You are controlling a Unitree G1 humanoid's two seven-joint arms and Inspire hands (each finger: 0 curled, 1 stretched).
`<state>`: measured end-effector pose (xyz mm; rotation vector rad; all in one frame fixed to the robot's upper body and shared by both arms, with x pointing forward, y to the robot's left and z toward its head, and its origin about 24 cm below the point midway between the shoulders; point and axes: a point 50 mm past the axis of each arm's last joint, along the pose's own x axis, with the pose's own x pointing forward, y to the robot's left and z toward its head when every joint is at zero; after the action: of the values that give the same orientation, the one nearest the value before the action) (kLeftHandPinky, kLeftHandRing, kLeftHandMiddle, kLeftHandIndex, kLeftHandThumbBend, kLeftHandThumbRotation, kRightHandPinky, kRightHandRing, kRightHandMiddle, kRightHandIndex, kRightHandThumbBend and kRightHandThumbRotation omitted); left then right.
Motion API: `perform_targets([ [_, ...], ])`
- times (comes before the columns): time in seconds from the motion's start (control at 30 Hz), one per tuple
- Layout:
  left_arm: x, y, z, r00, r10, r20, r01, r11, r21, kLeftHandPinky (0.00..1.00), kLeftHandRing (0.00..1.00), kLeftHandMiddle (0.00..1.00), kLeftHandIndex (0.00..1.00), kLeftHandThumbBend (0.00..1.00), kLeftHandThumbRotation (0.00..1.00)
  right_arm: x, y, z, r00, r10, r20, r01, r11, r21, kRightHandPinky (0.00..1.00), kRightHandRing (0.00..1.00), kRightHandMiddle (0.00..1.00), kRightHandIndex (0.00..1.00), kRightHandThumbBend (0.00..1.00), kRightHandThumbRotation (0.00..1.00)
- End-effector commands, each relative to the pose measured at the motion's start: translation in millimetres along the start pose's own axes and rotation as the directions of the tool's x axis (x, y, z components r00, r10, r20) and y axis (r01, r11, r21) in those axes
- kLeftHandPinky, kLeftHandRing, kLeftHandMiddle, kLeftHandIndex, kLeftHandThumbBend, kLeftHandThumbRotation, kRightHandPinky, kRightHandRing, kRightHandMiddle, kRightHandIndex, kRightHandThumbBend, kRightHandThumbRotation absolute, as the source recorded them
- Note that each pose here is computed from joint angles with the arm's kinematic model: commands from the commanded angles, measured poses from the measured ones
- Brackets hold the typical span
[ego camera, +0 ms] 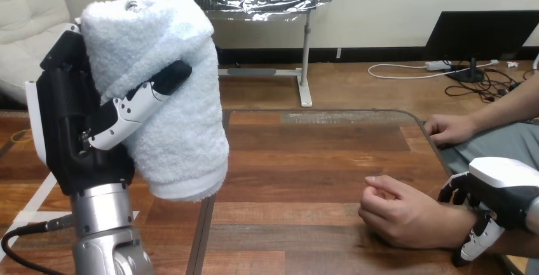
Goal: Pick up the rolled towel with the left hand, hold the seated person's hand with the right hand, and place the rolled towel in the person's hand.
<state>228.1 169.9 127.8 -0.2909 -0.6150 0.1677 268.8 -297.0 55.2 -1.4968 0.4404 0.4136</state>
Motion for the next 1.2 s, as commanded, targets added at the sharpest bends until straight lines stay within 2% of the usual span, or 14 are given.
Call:
perform_targets([
  [0.0, 10.1, -6.8, 6.4, 0.997, -0.012, 0.07, 0.015, 0.999, -0.035, 0.18, 0.26, 0.34, 0.39, 0.59, 0.0, 1.9, 6.4, -10.8, 0.997, 0.043, -0.071, -0.046, 0.998, -0.048, 0.55, 0.75, 0.77, 0.77, 1.0, 0.09],
  [0.67, 10.4, -5.6, 6.4, 0.997, -0.015, 0.077, 0.018, 0.999, -0.037, 0.19, 0.26, 0.34, 0.39, 0.57, 0.0, 2.3, 6.0, -14.3, 0.994, 0.053, -0.098, -0.058, 0.997, -0.045, 0.5, 0.72, 0.75, 0.74, 1.0, 0.04],
  [1.17, 10.7, -5.4, 6.4, 0.997, -0.019, 0.08, 0.021, 0.999, -0.033, 0.18, 0.26, 0.34, 0.39, 0.57, 0.0, 3.2, 6.6, -12.4, 0.985, 0.115, -0.127, -0.123, 0.991, -0.055, 0.45, 0.69, 0.76, 0.77, 1.0, 0.03],
])
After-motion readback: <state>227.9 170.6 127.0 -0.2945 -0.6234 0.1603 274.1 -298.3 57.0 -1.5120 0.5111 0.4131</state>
